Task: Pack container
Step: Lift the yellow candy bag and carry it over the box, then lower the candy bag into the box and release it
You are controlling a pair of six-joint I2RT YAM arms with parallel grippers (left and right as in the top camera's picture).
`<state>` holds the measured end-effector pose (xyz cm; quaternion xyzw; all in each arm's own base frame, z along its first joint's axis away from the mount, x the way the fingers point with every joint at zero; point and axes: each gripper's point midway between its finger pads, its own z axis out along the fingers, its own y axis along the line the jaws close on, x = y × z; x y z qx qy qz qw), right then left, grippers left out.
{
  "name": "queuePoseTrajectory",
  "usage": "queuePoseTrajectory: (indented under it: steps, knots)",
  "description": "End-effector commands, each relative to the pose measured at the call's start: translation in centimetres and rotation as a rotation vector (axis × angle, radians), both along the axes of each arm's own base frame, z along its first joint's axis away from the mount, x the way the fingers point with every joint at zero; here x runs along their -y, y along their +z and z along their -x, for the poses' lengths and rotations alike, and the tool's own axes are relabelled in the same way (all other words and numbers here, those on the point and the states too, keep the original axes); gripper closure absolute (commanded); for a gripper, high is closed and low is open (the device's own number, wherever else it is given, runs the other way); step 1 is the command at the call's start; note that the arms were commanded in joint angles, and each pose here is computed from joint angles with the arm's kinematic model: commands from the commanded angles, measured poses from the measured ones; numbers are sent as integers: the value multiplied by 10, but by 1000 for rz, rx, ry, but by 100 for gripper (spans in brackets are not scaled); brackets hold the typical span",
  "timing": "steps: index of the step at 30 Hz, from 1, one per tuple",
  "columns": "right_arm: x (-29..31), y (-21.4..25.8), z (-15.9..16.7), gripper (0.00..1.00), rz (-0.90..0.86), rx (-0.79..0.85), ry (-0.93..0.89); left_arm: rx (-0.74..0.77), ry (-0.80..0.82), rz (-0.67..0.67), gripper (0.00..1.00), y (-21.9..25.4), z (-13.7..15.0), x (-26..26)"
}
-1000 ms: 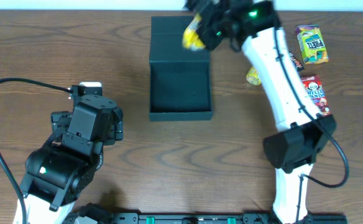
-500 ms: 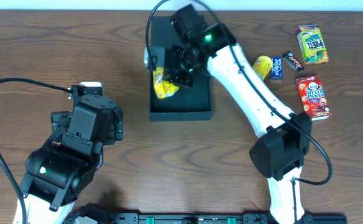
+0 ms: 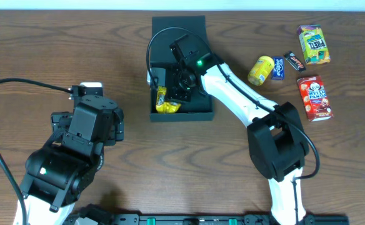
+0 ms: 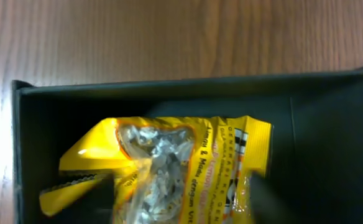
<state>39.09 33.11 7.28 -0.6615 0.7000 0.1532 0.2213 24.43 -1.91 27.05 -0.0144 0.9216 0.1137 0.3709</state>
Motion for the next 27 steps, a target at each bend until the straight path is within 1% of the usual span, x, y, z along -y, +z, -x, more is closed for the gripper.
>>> queuePoseTrajectory:
  steps: [1, 5, 6, 7, 8, 9, 10, 11, 13, 16, 20, 25, 27]
  knots:
    - [-3, 10, -4, 18, -19, -14, -76, 6, 9, 9, 5, 2, 0, 0]
    - [-7, 41, -10, 19, -77, -17, -169, 6, 9, 9, 5, 2, 0, 0]
    - [-7, 49, -10, 23, -91, -16, -188, 6, 9, 9, 5, 2, 0, 0]
    - [-7, 59, -10, 40, -108, -15, -209, 6, 10, 9, 5, 2, 0, -1]
    - [-7, 67, -9, 62, -123, -20, -231, 6, 9, 9, 5, 2, 0, 0]
    - [-6, 74, -9, 81, -136, -30, -261, 6, 10, 9, 5, 2, 0, -1]
    - [-4, 79, -8, 93, -145, -45, -295, 6, 10, 9, 5, 2, 0, -1]
    - [-3, 82, -8, 99, -151, -62, -329, 6, 9, 9, 5, 2, 0, 0]
    - [5, 81, -11, 99, -149, -118, -455, 6, 9, 9, 5, 2, 0, 0]
    - [27, 65, -14, 99, -92, -229, -741, 6, 9, 9, 5, 2, 0, 0]
    - [43, 45, -13, 99, -38, -315, -987, 6, 10, 9, 5, 2, 0, -1]
    - [51, 4, -5, 99, 52, -418, -1116, 6, 10, 9, 5, 2, 0, -1]
    - [53, -10, -6, 99, 78, -424, -1145, 6, 9, 9, 5, 2, 0, 0]
